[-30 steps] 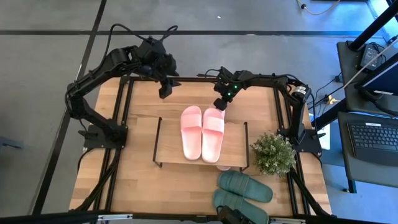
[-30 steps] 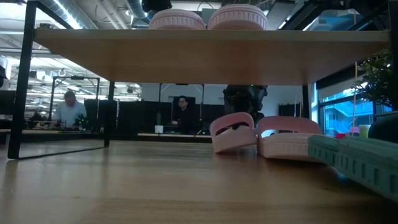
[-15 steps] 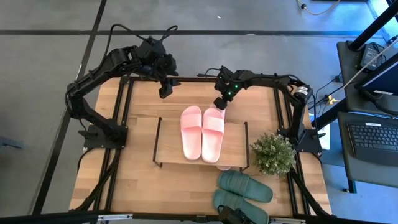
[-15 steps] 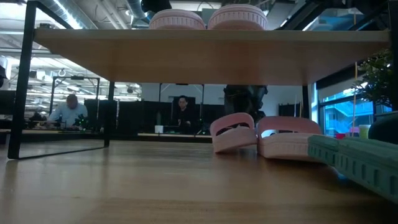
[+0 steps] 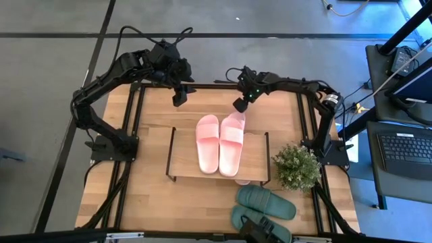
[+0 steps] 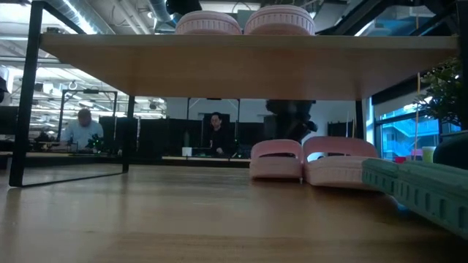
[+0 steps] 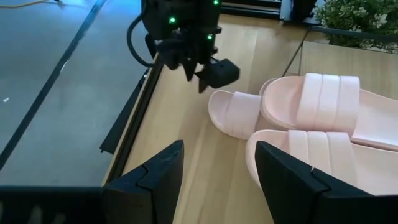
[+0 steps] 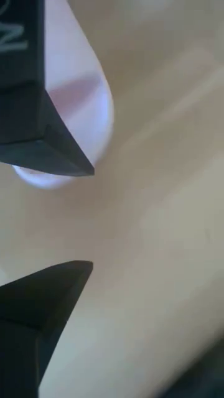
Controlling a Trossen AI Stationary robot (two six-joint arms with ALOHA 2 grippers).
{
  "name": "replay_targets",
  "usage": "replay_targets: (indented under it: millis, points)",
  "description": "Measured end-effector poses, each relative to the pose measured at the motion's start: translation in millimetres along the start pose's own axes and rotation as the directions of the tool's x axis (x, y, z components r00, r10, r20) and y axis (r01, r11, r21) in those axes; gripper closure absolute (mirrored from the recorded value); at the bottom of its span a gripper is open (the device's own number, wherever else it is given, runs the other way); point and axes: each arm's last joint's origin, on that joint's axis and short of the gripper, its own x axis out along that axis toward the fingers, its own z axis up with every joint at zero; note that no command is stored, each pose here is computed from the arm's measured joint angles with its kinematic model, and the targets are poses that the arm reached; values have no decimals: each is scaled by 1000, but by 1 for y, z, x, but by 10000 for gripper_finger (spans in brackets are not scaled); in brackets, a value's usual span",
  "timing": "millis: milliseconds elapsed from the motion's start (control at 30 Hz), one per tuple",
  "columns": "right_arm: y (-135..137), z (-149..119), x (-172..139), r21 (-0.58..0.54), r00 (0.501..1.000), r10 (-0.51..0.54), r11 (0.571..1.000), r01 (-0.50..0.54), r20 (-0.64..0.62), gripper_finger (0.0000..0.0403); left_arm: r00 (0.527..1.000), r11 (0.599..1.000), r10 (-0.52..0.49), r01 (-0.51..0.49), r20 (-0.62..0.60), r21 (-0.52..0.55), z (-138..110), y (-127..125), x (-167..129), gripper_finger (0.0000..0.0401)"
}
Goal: Pick and place slides into the shelf
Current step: Put the pink slipper under the shelf
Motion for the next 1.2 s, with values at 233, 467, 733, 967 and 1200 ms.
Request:
replay_targets:
  millis: [233,467,733,967,1200]
  points:
    - [-4,6,1,23,994,-86,996,85,66,169,998,998,60,-60,-12,0,0,2,0,211]
    - [-6,6,4,338,996,-62,941,38,62,169,994,995,104,-104,-20,-6,-1,3,0,211]
    - [5,8,9,690,996,-29,723,-41,89,169,994,994,104,-105,-20,-22,-1,3,0,211]
    - [14,-1,30,783,988,-153,617,78,22,169,994,994,105,-106,-20,-35,-1,4,0,211]
    - [23,-6,39,803,985,-172,584,114,-16,169,994,994,105,-106,-20,-36,-1,4,0,211]
